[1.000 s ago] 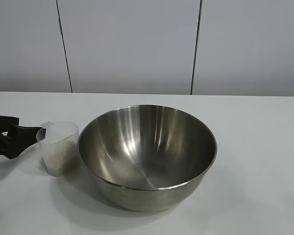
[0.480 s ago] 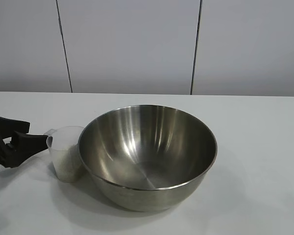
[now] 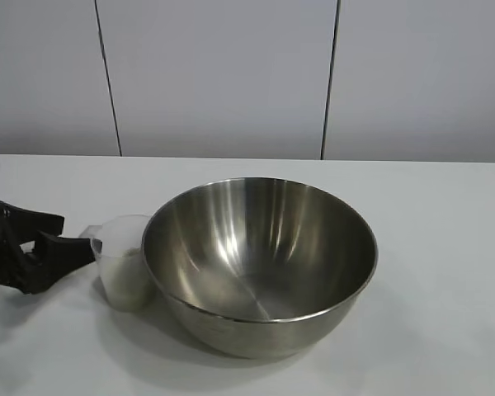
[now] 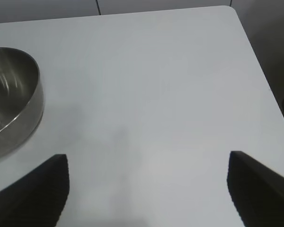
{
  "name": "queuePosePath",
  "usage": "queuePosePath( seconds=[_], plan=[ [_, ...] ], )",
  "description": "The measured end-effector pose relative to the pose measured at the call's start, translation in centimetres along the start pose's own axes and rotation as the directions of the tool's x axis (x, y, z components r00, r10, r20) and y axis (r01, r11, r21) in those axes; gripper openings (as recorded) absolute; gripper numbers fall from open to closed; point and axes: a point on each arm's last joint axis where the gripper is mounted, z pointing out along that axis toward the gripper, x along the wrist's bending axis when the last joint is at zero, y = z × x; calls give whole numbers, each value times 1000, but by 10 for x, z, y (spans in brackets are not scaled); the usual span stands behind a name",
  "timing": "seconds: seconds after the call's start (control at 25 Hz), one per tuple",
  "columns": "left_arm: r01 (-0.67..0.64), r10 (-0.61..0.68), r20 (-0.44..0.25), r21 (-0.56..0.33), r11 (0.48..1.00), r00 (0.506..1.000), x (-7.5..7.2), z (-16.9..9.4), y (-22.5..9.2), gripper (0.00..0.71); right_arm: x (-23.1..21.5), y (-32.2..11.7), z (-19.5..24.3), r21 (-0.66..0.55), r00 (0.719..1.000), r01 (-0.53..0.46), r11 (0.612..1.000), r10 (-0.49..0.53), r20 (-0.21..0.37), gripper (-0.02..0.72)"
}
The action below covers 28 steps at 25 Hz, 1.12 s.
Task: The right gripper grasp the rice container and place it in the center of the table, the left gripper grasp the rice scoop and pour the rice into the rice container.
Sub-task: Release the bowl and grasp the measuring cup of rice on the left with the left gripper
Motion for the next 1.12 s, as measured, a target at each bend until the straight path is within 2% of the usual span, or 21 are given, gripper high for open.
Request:
queuePosePath(
  seconds=[0.28,0.88,1.12],
  plan=[
    [34,-33,-56,22,999,998,5,4,-12,569,0,0,0,0,1000,0,1000,0,0,622],
    [4,-4,-66,-3,1000,998,7,2,-1,569,0,0,0,0,1000,0,1000,0,0,622],
    [51,-53,-70,-25,998,996,12,6,3,569,0,0,0,0,1000,0,1000,0,0,621]
  ],
)
